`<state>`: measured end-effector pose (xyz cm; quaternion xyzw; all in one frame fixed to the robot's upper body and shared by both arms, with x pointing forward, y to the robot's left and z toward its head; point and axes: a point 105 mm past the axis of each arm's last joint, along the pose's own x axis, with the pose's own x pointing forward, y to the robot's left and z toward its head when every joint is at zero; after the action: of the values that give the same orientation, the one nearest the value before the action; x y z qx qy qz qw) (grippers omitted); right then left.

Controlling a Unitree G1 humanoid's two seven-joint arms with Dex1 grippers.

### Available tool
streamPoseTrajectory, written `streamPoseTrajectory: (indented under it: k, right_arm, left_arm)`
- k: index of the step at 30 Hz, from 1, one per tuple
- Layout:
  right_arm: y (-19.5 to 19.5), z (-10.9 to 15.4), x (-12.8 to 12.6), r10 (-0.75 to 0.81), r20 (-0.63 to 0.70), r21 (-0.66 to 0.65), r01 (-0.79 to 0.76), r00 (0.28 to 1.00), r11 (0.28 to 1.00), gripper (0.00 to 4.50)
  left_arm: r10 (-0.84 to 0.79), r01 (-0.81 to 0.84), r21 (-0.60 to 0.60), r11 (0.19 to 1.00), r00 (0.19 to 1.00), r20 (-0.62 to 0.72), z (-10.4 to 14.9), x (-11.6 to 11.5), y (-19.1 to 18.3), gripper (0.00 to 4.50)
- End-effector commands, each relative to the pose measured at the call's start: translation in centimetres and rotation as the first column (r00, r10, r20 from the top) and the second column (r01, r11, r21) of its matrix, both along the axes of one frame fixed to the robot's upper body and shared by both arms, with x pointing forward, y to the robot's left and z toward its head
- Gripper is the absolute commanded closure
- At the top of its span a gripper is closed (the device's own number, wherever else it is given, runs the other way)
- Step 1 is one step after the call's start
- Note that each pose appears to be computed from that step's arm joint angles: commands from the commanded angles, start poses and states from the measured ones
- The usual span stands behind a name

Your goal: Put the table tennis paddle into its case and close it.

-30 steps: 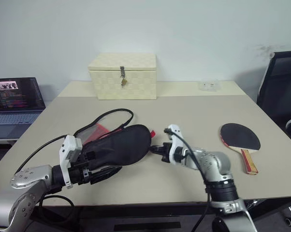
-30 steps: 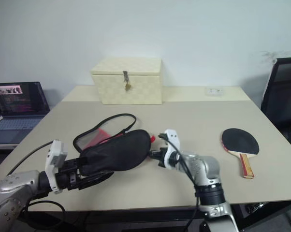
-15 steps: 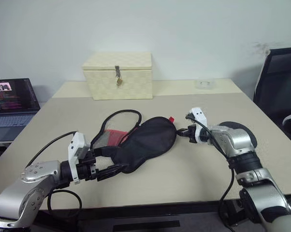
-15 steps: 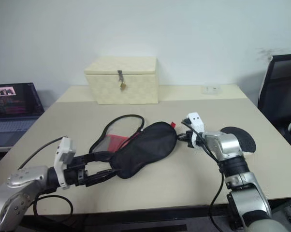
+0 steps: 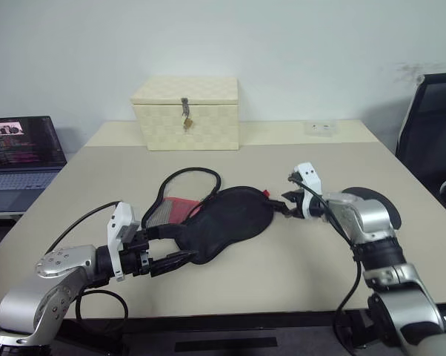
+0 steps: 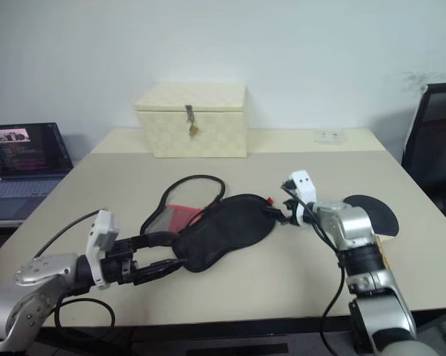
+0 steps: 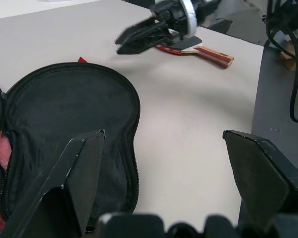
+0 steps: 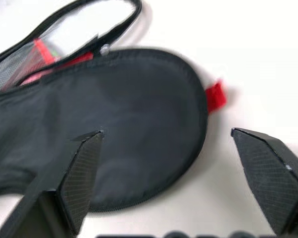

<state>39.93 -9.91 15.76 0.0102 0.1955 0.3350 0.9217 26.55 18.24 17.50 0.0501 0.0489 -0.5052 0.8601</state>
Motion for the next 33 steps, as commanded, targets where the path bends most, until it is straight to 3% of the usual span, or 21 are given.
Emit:
streamPoseTrajectory:
  k: [1,4,10,18,33]
  right_arm:
    - [0.6,0.1,-1.1,-0.033,0.012,0.033,0.032,0.999,0.999,0.06]
    - [1.1,-1.7,-1.6,-0.099,-0.007,0.026,0.1,0.995,0.995,0.06]
    - [1.8,-2.6,-1.8,-0.193,-0.024,0.05,0.194,0.981,0.98,0.06]
    - [4.9,-3.1,-3.5,-0.09,-0.093,0.097,0.099,0.992,0.99,0.06]
    - [7.2,-2.0,-3.1,-0.087,-0.168,0.248,0.128,0.982,0.96,0.06]
  left_arm:
    - [0.0,0.0,0.007,1.0,0.999,0.054,0.9,-0.2,0.1,0.32]
    - [0.002,-0.002,0.008,1.0,0.998,0.055,0.9,-0.1,0.1,0.32]
    - [0.004,-0.005,0.013,1.0,0.998,0.059,0.9,-0.1,0.2,0.32]
    - [0.012,-0.013,0.016,1.0,0.998,0.065,1.0,0.0,0.3,0.32]
    - [0.019,-0.02,0.013,1.0,0.997,0.07,1.0,0.0,0.3,0.32]
